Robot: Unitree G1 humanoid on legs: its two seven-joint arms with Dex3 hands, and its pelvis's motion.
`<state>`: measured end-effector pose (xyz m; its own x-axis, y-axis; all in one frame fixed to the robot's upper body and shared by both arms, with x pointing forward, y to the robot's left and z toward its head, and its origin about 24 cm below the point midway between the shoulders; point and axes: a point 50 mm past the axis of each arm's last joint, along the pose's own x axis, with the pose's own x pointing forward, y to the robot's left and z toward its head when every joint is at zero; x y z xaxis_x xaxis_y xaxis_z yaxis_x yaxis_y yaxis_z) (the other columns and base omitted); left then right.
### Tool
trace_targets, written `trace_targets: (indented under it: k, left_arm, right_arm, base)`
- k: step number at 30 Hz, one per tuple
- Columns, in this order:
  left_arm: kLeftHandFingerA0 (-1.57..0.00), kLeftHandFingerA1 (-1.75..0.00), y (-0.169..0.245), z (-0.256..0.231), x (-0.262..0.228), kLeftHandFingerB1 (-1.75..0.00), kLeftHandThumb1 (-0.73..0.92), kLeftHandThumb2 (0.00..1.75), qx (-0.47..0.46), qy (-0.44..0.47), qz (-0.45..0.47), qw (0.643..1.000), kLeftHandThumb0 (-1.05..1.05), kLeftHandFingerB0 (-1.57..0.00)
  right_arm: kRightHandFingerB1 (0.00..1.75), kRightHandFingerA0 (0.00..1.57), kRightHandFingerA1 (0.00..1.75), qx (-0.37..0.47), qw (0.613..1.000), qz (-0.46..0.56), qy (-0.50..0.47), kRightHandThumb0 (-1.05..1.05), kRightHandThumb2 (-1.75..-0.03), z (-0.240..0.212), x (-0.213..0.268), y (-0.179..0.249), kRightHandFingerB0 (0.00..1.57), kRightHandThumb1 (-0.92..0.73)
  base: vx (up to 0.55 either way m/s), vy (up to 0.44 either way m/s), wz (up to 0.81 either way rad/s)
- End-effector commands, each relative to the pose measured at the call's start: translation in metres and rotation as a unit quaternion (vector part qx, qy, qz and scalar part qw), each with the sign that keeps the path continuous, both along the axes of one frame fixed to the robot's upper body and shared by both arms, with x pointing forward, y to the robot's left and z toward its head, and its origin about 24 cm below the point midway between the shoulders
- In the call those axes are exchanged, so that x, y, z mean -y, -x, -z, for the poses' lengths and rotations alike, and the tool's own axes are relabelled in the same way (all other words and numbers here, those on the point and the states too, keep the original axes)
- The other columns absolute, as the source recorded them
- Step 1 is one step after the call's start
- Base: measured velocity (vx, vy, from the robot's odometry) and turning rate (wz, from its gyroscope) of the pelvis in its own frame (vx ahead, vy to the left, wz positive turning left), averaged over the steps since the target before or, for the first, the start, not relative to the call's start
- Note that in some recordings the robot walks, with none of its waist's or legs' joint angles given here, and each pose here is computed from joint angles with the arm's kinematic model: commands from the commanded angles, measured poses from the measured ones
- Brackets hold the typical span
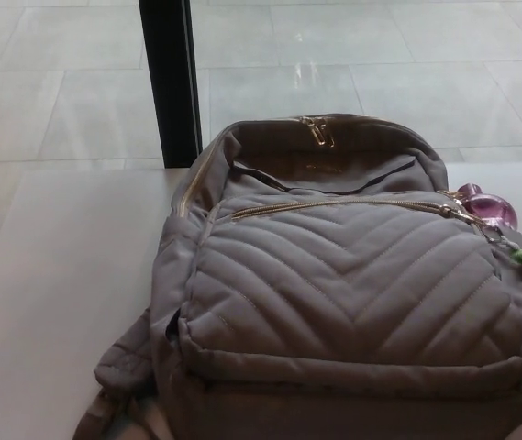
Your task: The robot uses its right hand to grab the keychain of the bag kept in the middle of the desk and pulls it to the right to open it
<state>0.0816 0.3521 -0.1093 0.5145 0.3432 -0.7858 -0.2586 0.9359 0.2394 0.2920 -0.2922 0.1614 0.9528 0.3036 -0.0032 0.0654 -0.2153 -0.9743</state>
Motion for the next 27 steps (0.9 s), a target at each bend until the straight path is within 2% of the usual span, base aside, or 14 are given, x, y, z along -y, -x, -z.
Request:
trace_targets:
  k: [1,2,3,9,14,15,16,17,18,19,21,25,26,27]
  left_arm:
    - [-0.63,-0.52,0.006,-0.002,-0.004,-0.44,0.92,0.82,-0.005,-0.010,0.004,1.000,-0.93,-0.46]
    - [-0.63,-0.52,0.007,-0.002,-0.005,-0.44,0.92,0.82,-0.006,-0.010,0.001,1.000,-0.93,-0.46]
    - [-0.62,-0.54,0.007,-0.002,-0.005,-0.41,0.92,0.84,-0.006,-0.009,0.000,1.000,-0.94,-0.40]
    - [-0.63,-0.51,0.008,-0.002,-0.006,-0.43,0.92,0.82,-0.010,-0.012,-0.003,1.000,-0.89,-0.46]
    - [-0.63,-0.48,0.007,-0.002,-0.005,-0.39,0.92,0.81,-0.008,-0.010,-0.011,1.000,-0.86,-0.46]
    - [-0.62,-0.48,0.007,-0.002,-0.005,-0.39,0.92,0.81,-0.006,-0.009,-0.007,1.000,-0.86,-0.45]
    - [-0.62,-0.48,0.007,-0.002,-0.006,-0.39,0.92,0.81,-0.005,-0.008,-0.007,1.000,-0.86,-0.44]
    - [-0.62,-0.47,0.007,-0.002,-0.006,-0.39,0.92,0.81,-0.006,-0.009,-0.006,1.000,-0.86,-0.44]
    - [-0.64,-0.49,0.007,-0.002,-0.005,-0.40,0.92,0.81,-0.007,-0.014,0.000,1.000,-0.86,-0.45]
    - [-0.64,-0.49,0.007,-0.002,-0.005,-0.40,0.92,0.81,-0.007,-0.015,0.001,1.000,-0.86,-0.45]
    - [-0.64,-0.50,0.006,-0.002,-0.005,-0.40,0.92,0.82,-0.006,-0.012,0.000,1.000,-0.87,-0.44]
    - [-0.61,-0.50,0.002,-0.002,-0.004,-0.43,0.92,0.81,-0.003,-0.007,0.001,1.000,-0.90,-0.47]
    - [-0.62,-0.47,0.002,-0.001,-0.002,-0.39,0.92,0.80,0.000,-0.005,0.001,1.000,-0.86,-0.46]
    - [-0.62,-0.47,0.001,-0.001,-0.001,-0.39,0.92,0.80,0.000,-0.005,0.001,1.000,-0.86,-0.46]
  right_arm:
    - [0.02,0.00,0.16,-0.087,0.993,0.054,-0.064,-0.99,-0.98,-0.001,0.010,0.012,0.00,-0.57]
    - [0.02,0.00,0.16,-0.092,0.991,0.058,-0.074,-0.99,-0.98,0.000,0.011,0.013,0.00,-0.57]
    - [0.00,0.00,0.00,-0.098,0.989,0.065,-0.087,-1.00,-0.58,-0.001,0.013,0.015,0.00,-0.58]
    - [0.00,0.00,0.00,-0.099,0.975,0.113,-0.162,-1.03,-0.59,-0.008,0.034,0.031,0.00,-0.60]
    - [0.00,0.00,0.00,-0.080,0.949,0.176,-0.251,-0.94,-0.58,-0.008,0.072,0.054,0.00,-0.58]
    - [0.00,0.00,0.00,-0.052,0.939,0.207,-0.271,-0.96,-0.60,-0.005,0.092,0.066,0.00,-0.64]
    - [0.00,0.00,0.00,-0.044,0.924,0.228,-0.303,-0.89,-0.74,-0.003,0.101,0.074,0.00,-0.58]
    - [0.00,0.00,0.00,-0.033,0.911,0.246,-0.330,-0.84,-0.74,-0.001,0.109,0.081,0.00,-0.55]
    - [0.00,0.00,0.12,0.029,0.869,0.305,-0.389,-1.04,-0.95,0.011,0.135,0.107,0.00,-0.61]
    - [0.00,0.00,0.12,0.035,0.865,0.310,-0.393,-1.04,-0.95,0.012,0.137,0.110,0.00,-0.61]
    - [0.07,0.00,0.14,0.085,0.810,0.359,-0.456,-1.04,-0.93,0.023,0.157,0.127,0.00,-0.61]
    - [0.06,0.00,0.25,0.162,0.737,0.452,-0.476,-0.97,-0.93,0.041,0.184,0.165,0.00,-0.57]
    - [0.37,0.05,0.59,0.217,0.678,0.512,-0.480,-0.79,-0.88,0.052,0.199,0.186,0.00,-0.49]
    - [0.37,0.05,0.59,0.223,0.671,0.519,-0.481,-0.79,-0.88,0.053,0.201,0.188,0.00,-0.49]
  base:
    - [0.00,0.000,0.00]
    - [0.00,0.000,0.00]
    - [0.00,0.000,0.00]
    - [0.00,0.000,0.00]
    - [0.00,0.000,0.00]
    - [0.00,0.000,0.00]
    - [0.00,0.000,0.00]
    - [0.00,0.000,0.00]
    - [0.00,0.000,0.00]
    - [0.00,0.000,0.00]
    - [0.00,0.000,0.00]
    - [0.00,0.000,0.00]
    - [0.00,0.000,0.00]
    - [0.00,0.000,0.00]
